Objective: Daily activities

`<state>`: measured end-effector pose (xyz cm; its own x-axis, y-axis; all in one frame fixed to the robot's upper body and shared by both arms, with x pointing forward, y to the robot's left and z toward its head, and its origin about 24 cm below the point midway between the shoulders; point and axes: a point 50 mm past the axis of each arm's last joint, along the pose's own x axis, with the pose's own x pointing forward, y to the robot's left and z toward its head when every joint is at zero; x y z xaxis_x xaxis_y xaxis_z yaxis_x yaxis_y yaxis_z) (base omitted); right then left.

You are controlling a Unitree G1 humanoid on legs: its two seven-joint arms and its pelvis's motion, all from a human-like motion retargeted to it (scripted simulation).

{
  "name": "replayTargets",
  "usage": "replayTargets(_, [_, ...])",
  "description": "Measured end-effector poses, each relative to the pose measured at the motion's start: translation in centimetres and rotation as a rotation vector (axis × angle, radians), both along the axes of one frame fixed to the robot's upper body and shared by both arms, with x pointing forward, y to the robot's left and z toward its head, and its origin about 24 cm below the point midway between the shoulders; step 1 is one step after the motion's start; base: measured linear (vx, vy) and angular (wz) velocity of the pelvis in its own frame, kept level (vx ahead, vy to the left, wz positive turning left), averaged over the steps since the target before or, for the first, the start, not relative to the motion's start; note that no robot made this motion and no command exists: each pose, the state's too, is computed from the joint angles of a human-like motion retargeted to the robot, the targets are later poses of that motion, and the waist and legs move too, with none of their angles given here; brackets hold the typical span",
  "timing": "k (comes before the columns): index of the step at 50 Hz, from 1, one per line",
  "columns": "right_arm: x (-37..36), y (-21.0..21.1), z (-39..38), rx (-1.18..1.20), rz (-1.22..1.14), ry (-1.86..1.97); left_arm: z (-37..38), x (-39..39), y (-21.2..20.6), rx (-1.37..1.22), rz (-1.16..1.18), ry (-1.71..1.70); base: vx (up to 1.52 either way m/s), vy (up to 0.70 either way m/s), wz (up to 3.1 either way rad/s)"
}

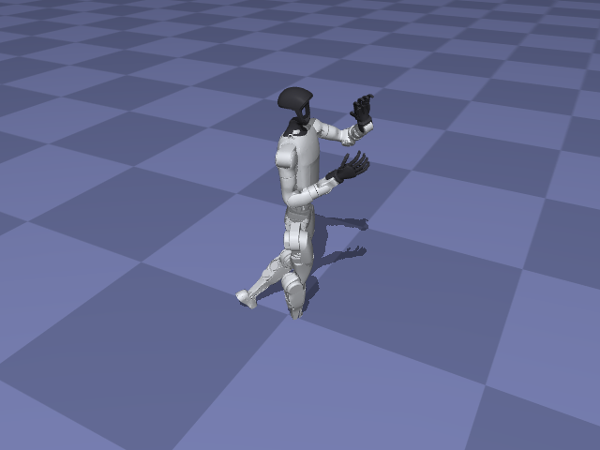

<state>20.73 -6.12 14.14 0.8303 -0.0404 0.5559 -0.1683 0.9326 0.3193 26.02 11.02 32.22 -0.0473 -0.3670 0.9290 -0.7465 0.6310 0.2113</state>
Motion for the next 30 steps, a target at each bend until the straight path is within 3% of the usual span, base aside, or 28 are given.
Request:
replayTargets(18, [0.3,-0.8,-1.9,-0.313,0.035,0.019,-1.2,0.6,-2.4,0.332,0.082,0.147,0.00,0.00,0.00])
replayTargets(24, [0.5,-1.4,-2.8,-0.369,0.029,0.060,-1.5,0.7,-2.7,0.335,0.048,0.213,0.00,0.00,0.00])
replayTargets(30, [0.2,-10.2,-9.4,-0.702,-0.237,0.357,-5.5,3.0,-0.5,0.312,0.088,0.478,0.00,-0.02,0.03])
